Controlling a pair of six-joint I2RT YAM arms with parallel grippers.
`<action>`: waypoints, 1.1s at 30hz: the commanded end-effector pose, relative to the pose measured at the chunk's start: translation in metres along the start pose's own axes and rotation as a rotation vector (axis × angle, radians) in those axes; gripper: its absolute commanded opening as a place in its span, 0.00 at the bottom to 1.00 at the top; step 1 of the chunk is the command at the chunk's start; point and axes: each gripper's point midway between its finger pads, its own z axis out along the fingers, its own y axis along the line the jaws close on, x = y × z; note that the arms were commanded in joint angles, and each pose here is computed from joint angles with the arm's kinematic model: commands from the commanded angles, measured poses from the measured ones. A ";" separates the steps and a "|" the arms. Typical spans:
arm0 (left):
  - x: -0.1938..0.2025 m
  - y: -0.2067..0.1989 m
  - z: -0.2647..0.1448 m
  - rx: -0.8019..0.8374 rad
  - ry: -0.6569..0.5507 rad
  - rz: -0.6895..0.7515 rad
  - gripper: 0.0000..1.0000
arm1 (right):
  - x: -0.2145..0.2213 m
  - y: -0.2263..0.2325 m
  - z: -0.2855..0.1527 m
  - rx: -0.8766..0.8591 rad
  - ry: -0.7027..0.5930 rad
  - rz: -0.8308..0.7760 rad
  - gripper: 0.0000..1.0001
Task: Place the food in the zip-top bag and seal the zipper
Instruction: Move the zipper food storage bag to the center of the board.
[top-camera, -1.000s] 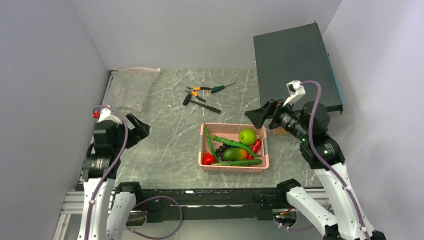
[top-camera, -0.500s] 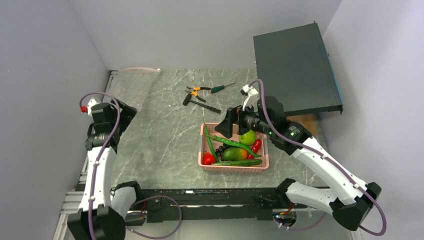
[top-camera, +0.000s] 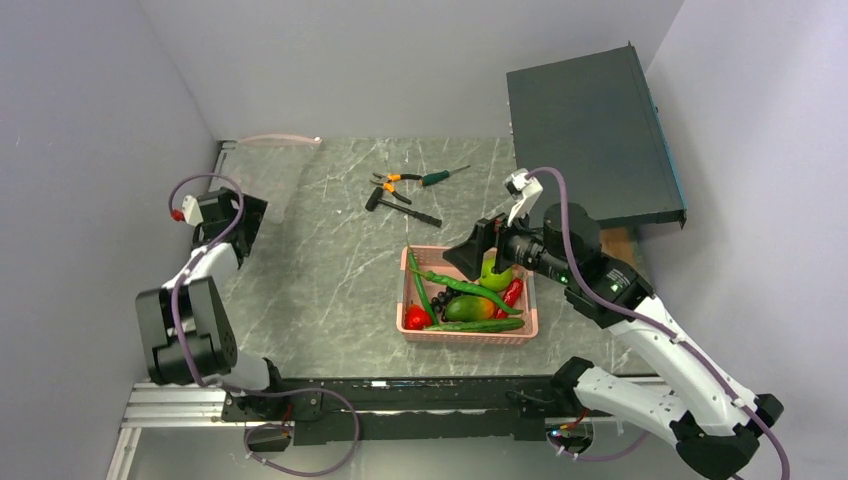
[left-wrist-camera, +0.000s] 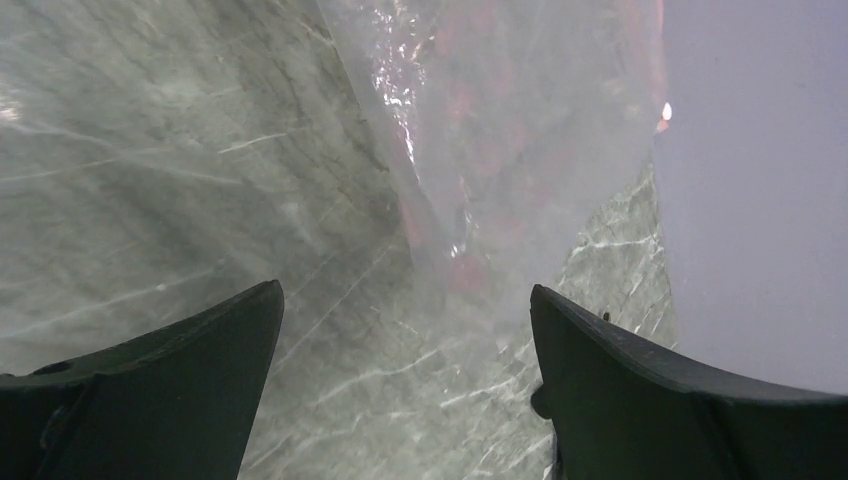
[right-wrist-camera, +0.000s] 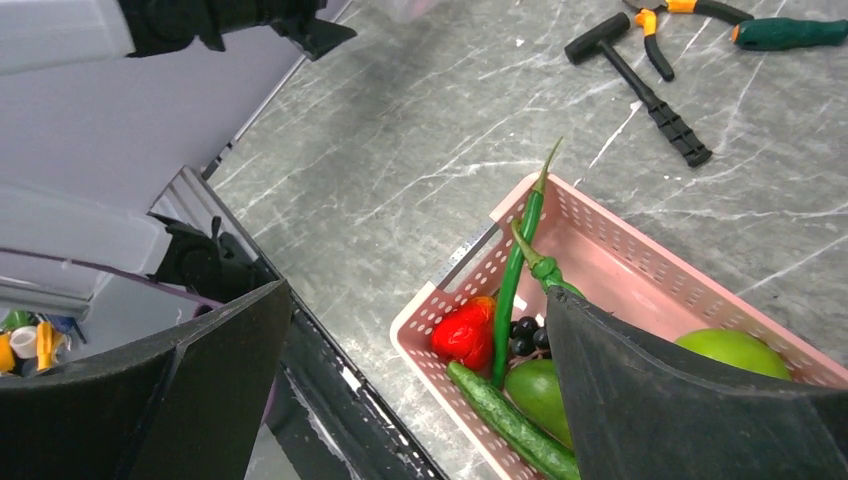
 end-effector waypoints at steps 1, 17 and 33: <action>-0.017 -0.041 0.023 0.168 -0.063 -0.046 0.99 | -0.009 0.001 -0.011 0.016 -0.026 -0.034 1.00; 0.019 -0.004 0.025 0.062 0.167 0.312 0.00 | 0.000 -0.001 -0.008 0.011 -0.025 0.002 1.00; 0.037 0.029 -0.128 0.111 0.251 0.713 0.00 | 0.021 -0.004 0.018 -0.024 0.048 0.002 1.00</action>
